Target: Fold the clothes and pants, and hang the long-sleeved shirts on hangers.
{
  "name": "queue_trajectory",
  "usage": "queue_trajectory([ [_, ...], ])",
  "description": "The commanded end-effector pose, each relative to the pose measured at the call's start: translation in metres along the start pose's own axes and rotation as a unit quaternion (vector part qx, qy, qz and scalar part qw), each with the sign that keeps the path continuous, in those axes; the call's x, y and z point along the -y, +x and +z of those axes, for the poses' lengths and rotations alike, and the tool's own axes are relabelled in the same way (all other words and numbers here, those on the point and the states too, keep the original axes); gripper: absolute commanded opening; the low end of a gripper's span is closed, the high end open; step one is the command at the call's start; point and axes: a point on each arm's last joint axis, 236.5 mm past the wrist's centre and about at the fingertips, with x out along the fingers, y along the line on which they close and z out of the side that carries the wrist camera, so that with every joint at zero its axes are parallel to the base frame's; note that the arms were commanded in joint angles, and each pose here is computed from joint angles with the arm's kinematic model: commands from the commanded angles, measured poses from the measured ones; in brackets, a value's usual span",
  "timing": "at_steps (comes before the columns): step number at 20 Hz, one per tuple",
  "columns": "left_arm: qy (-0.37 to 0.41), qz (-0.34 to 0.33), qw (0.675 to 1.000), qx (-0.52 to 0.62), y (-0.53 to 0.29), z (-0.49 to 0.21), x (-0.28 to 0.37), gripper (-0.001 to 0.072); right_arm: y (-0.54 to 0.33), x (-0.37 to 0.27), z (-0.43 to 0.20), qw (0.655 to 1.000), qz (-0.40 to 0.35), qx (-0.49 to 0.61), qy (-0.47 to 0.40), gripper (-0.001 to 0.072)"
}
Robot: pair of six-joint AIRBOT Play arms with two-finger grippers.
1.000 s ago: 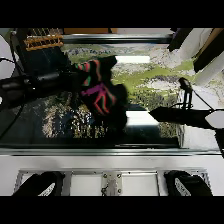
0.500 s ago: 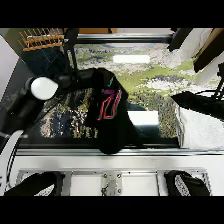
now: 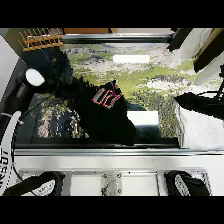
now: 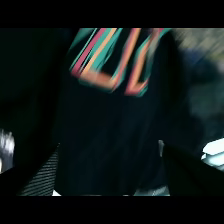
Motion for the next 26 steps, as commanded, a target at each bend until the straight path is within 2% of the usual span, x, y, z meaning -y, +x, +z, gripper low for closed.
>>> queue_trajectory([
  [1,-0.085,0.045,0.991,-0.096,0.037,-0.112,-0.059,0.0671,0.0,0.001,-0.004,1.0,-0.002,-0.008,0.0,0.0014],
  [6,-0.174,0.005,0.982,-0.076,0.095,-0.162,-0.048,0.0671,0.0,0.001,-0.005,1.0,-0.001,-0.011,0.0,0.0014],
  [13,-0.123,-0.003,0.985,-0.117,0.142,-0.153,-0.002,0.067,0.0,-0.002,-0.016,0.999,0.004,-0.034,-0.001,0.0014],
  [14,-0.12,-0.006,0.986,-0.118,0.145,-0.15,0.005,0.0612,0.0,-0.002,-0.017,0.999,0.004,-0.035,-0.001,0.0014],
  [15,-0.114,-0.009,0.986,-0.117,0.147,-0.147,0.011,0.0329,0.0,-0.002,-0.017,0.999,0.005,-0.036,-0.001,0.0014],
  [16,-0.109,-0.012,0.988,-0.112,0.146,-0.143,0.015,0.0167,0.0,-0.002,-0.017,0.999,0.005,-0.036,-0.001,0.0014],
  [17,-0.105,-0.015,0.989,-0.104,0.143,-0.136,0.018,0.0043,0.0,-0.001,-0.017,0.999,0.003,-0.036,-0.002,0.0013],
  [18,-0.102,-0.02,0.99,-0.092,0.135,-0.124,0.02,0.0005,0.0,0.002,-0.018,0.999,-0.005,-0.038,-0.005,0.0013],
  [21,-0.062,-0.006,0.998,-0.022,0.073,-0.07,0.004,0.0006,0.0,0.018,-0.021,0.998,-0.039,-0.047,-0.025,0.0012],
  [24,-0.045,0.048,0.996,0.057,-0.018,-0.032,-0.036,0.0005,0.012,0.016,-0.028,0.994,-0.054,-0.078,-0.061,0.0012],
  [26,-0.061,0.085,0.991,0.082,-0.059,-0.033,-0.067,0.0005,0.035,0.01,-0.034,0.988,-0.063,-0.108,-0.088,0.0012],
])
